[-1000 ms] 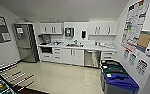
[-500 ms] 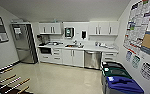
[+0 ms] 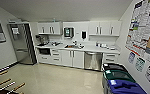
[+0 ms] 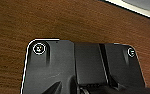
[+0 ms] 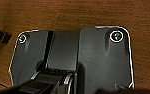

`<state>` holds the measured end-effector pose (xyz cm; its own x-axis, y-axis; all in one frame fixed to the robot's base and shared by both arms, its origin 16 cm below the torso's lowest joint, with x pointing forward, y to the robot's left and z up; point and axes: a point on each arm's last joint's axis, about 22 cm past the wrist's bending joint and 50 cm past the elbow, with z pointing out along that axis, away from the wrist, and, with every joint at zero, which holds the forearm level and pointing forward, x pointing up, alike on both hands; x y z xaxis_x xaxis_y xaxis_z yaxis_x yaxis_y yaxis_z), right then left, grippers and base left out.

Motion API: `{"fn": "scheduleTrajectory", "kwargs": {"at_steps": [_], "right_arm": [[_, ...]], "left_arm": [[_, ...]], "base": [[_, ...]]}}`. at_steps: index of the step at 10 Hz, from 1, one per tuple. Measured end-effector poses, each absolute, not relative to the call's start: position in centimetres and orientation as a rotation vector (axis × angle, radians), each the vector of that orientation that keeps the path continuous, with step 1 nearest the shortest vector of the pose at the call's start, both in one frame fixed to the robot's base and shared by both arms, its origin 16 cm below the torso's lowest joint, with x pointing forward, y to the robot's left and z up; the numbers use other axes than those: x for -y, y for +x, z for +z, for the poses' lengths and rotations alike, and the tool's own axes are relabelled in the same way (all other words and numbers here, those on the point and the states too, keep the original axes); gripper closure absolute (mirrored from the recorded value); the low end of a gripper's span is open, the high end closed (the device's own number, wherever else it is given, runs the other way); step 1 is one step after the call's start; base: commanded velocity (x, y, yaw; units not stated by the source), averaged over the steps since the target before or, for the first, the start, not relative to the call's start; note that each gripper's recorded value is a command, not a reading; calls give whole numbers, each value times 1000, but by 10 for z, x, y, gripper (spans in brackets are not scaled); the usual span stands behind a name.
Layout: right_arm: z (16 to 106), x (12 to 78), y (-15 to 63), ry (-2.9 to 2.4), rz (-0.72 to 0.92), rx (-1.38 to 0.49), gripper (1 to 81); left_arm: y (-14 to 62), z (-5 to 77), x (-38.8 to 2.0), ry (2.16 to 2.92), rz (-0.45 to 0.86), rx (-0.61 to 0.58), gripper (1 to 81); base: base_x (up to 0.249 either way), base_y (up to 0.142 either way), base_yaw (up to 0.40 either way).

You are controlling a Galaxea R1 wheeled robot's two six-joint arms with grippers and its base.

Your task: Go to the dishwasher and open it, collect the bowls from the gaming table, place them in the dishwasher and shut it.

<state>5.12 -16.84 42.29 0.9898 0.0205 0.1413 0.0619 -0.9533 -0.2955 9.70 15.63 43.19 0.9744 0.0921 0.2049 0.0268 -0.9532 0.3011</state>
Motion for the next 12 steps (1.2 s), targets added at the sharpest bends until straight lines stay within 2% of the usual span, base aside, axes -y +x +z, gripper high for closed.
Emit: {"fn": "scheduleTrajectory", "kwargs": {"at_steps": [12], "right_arm": [[422, 168, 46, -2831, -188, 60, 10]], "left_arm": [[96, 432, -158, 2824, 313, -87, 10]], "base": [[171, 0, 0]]}}
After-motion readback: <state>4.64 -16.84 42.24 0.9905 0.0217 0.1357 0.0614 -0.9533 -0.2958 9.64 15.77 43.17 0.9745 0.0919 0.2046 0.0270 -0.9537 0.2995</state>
